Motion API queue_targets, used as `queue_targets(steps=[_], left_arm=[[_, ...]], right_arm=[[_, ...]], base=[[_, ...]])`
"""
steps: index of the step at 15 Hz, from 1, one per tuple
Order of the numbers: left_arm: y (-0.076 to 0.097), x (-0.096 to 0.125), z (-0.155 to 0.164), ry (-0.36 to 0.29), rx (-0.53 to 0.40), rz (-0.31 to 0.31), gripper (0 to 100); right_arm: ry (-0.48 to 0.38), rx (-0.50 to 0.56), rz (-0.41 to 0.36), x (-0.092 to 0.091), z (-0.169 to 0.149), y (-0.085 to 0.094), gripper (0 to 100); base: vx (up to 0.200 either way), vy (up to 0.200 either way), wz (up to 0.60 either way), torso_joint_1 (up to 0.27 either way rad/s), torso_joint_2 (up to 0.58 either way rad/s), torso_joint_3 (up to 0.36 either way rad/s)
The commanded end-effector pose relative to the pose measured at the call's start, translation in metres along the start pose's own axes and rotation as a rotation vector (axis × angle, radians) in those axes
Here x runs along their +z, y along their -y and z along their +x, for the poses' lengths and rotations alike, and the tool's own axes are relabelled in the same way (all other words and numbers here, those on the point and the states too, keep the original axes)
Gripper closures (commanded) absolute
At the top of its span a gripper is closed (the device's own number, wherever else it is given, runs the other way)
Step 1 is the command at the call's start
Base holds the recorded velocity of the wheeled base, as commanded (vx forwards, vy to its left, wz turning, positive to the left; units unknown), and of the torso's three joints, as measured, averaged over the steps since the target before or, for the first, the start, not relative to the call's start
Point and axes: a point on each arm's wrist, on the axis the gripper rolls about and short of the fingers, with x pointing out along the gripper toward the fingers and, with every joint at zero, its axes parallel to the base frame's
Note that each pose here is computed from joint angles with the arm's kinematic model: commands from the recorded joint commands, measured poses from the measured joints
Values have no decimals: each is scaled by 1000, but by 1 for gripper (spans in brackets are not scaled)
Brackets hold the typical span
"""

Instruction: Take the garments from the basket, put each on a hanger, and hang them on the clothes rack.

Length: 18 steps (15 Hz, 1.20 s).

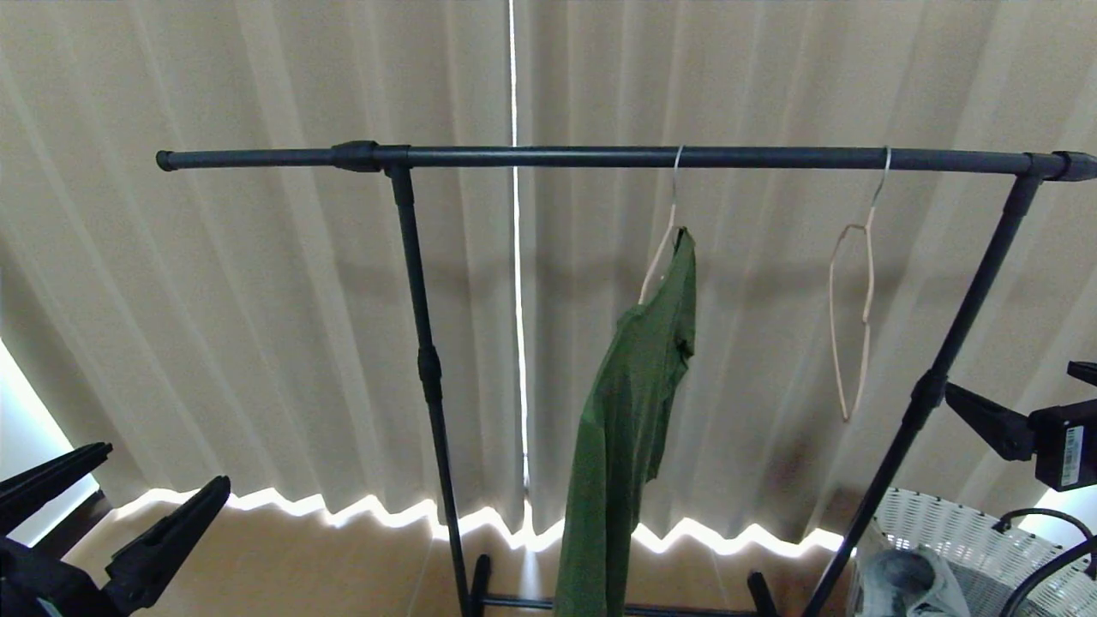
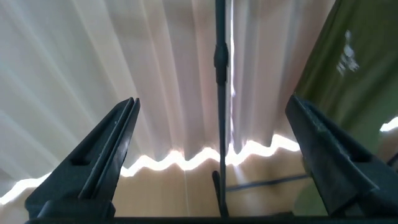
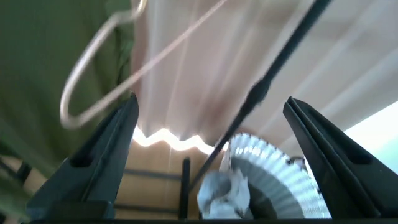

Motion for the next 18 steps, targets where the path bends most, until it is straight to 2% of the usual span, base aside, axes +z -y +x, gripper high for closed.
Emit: queue_targets(steps=[1,5,10,14,16,18], left_arm=[[0,0,0,-3,0,1,0],[0,-1,1,-7,0,2,0],[1,-4,4,-31,-4,0,0],[1,-7,11,-76,-2,1,0],[2,-10,15,-103,-8,7,0],[1,-9,17,-108,-7,7,0]], right_arm=[[-17,2,-5,-1,5,-2,0],[-12,1,-5,-1,4,-1,0],[-51,9,-7,-7,12,-4,0],[-24,16,-1,-15,11,-5,0],[22,9,10,-36,9,-7,0],[11,12,7,-52,8,-9,0]], base=[[-200,0,0,7,12,-2],[-200,0,0,0,5,1],[0,0,0,0,0,0],[0,0,0,0,0,0],[0,0,0,0,0,0],[0,0,0,0,0,0]])
